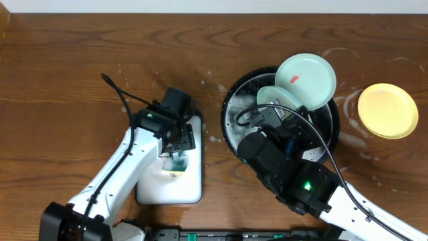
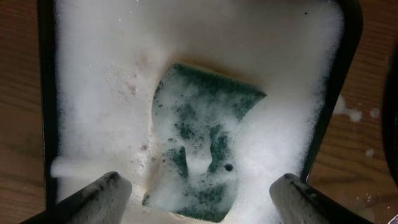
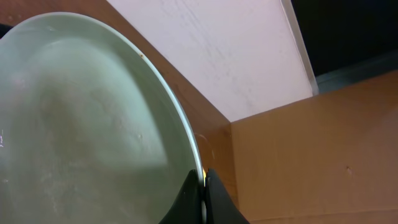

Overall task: Clean dirty plates on tray and stack at the side
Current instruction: 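Tilt the light green plate upward with the right gripper, then carry the light green plate right and stack it on the yellow plate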

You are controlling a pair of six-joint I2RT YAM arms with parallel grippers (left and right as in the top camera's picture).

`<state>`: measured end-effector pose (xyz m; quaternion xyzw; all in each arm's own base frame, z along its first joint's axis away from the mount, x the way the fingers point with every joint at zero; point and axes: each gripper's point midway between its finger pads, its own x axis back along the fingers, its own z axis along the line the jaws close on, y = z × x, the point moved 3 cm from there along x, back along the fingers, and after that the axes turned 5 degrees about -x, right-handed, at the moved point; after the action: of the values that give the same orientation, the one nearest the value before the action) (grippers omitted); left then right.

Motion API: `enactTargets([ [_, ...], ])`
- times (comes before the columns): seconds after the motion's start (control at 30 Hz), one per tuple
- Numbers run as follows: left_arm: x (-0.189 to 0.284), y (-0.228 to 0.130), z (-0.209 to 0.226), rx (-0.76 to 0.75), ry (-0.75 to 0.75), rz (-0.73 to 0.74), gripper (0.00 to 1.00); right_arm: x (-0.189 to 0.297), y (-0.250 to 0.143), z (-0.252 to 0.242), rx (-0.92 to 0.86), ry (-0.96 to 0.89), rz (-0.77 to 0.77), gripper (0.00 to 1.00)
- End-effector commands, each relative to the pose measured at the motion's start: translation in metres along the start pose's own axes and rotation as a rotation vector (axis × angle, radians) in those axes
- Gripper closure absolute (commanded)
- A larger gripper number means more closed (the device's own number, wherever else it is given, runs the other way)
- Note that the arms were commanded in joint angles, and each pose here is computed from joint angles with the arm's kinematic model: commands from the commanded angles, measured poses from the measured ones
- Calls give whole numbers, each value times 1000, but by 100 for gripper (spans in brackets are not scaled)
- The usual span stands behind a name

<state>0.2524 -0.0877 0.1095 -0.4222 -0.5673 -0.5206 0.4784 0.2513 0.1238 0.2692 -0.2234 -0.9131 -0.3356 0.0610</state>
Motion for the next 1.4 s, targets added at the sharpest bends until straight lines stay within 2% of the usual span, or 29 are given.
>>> enactTargets([
  [0.0,1,1,3,1,9,-4,19,3,1,-7,-101,-31,-8,99],
  [0.2,1,1,3,1,9,-4,19,-11,-10,-1,-261,20,54,99],
  [0.4,1,1,3,1,9,-4,19,-40,-35,27,-358,293,231,99],
  [0.53,1,1,3,1,9,-4,19,-60,-56,27,-587,384,384,99],
  [0.63,1,1,3,1,9,-4,19,-77,-69,19,-840,468,490,99],
  [0.8,1,1,3,1,9,-4,19,-110,-91,-15,-1194,600,546,99],
  [0.87,1,1,3,1,9,-4,19,-124,-111,-40,-1323,557,550,99],
  [1.03,1,1,3,1,9,-4,19,-146,-188,-99,-1566,273,619,99],
  [1.27,1,1,3,1,9,-4,19,-158,-281,-140,-1688,-113,729,99],
  [1.37,1,1,3,1,9,-4,19,-169,-306,-141,-1687,-190,766,99],
])
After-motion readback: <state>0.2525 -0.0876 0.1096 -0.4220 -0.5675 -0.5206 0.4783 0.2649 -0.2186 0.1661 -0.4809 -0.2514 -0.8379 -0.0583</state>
